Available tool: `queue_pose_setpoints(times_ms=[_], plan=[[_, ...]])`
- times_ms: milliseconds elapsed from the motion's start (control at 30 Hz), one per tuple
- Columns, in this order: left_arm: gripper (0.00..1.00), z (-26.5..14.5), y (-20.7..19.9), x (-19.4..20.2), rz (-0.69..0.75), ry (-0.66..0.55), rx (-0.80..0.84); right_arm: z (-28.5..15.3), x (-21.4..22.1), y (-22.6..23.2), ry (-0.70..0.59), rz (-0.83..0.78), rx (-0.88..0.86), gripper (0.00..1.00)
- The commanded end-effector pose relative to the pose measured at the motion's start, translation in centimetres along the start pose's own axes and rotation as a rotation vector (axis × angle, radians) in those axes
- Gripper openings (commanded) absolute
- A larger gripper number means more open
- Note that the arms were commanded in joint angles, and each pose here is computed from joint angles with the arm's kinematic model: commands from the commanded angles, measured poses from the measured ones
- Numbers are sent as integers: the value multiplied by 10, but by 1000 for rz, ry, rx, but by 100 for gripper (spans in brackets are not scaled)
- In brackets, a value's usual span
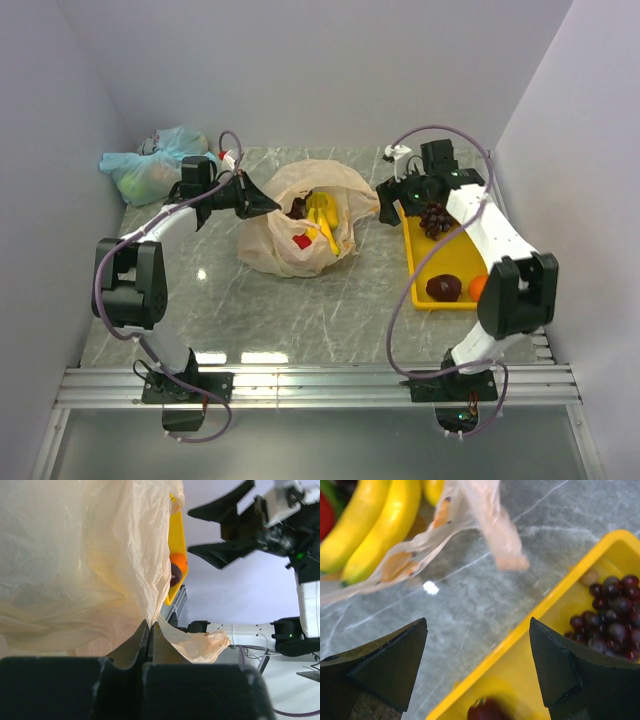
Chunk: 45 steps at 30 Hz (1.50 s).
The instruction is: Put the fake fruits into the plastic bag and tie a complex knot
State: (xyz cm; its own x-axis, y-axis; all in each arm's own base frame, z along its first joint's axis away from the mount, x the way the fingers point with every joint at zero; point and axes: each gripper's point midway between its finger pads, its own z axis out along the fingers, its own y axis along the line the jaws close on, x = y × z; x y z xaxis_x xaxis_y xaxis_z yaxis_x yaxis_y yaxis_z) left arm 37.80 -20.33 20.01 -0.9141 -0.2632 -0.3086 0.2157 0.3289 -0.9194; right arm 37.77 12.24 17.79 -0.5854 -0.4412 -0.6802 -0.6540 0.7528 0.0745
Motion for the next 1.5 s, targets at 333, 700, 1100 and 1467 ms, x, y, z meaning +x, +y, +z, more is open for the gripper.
queue_pose_setpoints(times_ms=[333, 700, 1100, 1467], plan=[[2, 3, 0, -13, 95, 4, 7, 61, -70, -23, -172, -54, 24, 44], [55, -48, -53, -39, 376, -60, -52, -2, -80, 35, -192, 28, -110, 0], [99, -54, -129, 60, 1053, 55, -145, -36, -65, 87, -152, 127, -206, 0], [99, 12, -120, 129, 1332, 70, -187, -35, -54, 100, -110, 168, -232, 0]])
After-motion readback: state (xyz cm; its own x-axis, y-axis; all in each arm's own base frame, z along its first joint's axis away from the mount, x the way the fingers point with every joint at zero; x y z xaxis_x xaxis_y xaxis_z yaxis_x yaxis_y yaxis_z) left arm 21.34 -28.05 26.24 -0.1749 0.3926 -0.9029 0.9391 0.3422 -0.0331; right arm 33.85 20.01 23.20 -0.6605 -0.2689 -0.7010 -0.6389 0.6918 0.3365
